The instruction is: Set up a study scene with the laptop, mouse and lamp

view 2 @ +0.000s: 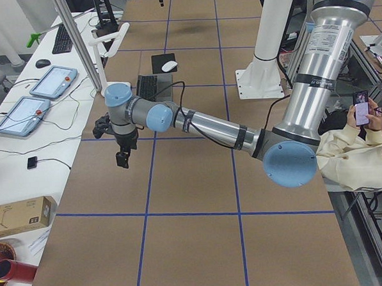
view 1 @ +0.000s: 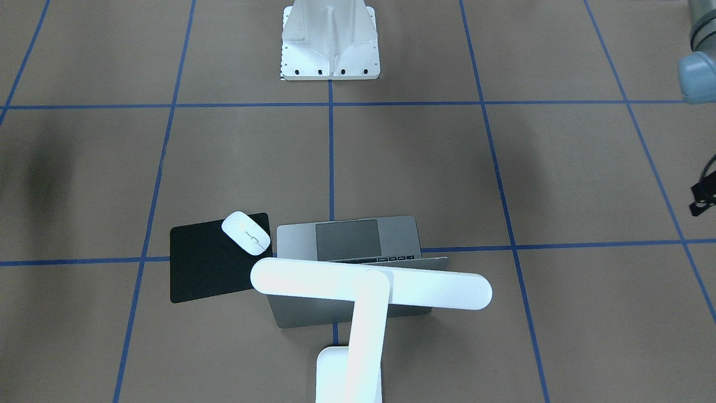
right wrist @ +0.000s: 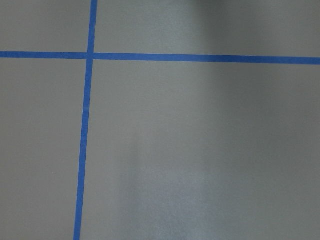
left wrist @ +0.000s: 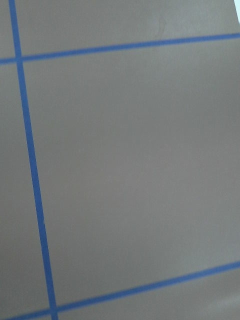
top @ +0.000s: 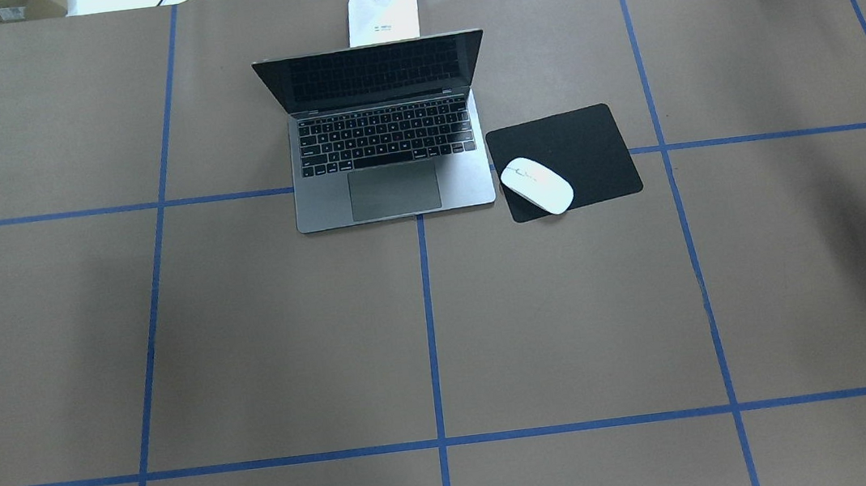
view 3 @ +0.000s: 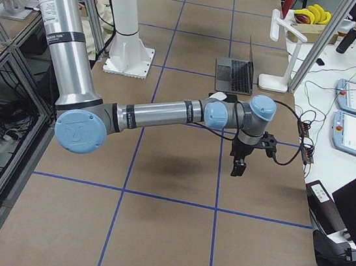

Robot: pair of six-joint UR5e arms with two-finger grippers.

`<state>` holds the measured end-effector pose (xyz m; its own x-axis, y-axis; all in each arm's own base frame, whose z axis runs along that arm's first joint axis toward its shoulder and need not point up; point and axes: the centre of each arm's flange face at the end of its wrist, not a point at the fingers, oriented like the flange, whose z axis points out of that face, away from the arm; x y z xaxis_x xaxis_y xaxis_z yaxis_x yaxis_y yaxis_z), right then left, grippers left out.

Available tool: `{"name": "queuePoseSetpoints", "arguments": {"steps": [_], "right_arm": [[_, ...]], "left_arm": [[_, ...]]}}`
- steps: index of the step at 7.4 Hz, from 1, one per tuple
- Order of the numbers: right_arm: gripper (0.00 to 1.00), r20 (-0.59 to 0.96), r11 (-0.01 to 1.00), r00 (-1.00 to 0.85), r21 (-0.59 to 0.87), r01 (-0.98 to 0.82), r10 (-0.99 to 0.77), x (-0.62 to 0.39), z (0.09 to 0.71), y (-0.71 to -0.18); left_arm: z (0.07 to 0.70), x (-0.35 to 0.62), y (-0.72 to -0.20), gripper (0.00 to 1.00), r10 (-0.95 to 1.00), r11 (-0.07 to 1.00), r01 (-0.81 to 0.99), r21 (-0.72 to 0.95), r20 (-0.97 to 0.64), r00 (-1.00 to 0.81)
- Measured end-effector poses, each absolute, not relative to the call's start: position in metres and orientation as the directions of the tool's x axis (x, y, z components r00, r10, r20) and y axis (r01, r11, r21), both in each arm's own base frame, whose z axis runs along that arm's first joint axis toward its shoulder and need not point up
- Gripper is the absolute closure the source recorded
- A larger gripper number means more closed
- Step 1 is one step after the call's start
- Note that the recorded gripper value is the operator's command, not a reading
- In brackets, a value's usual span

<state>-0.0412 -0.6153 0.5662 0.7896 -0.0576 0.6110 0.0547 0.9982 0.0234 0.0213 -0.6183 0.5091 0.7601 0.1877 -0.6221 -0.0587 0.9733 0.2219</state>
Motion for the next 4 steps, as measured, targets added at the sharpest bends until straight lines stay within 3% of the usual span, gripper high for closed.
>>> {"name": "queuePoseSetpoints", "arguments": {"steps": [4], "right_arm": [[0.00,0.640,0.998,0.766,0.036,0.044,-0.056,-0.024,0.640,-0.608]], "left_arm": [[0.614,-0.085,-0.587,0.01,0.223,0.970,-0.113,0.214,-0.615,0.756]]}}
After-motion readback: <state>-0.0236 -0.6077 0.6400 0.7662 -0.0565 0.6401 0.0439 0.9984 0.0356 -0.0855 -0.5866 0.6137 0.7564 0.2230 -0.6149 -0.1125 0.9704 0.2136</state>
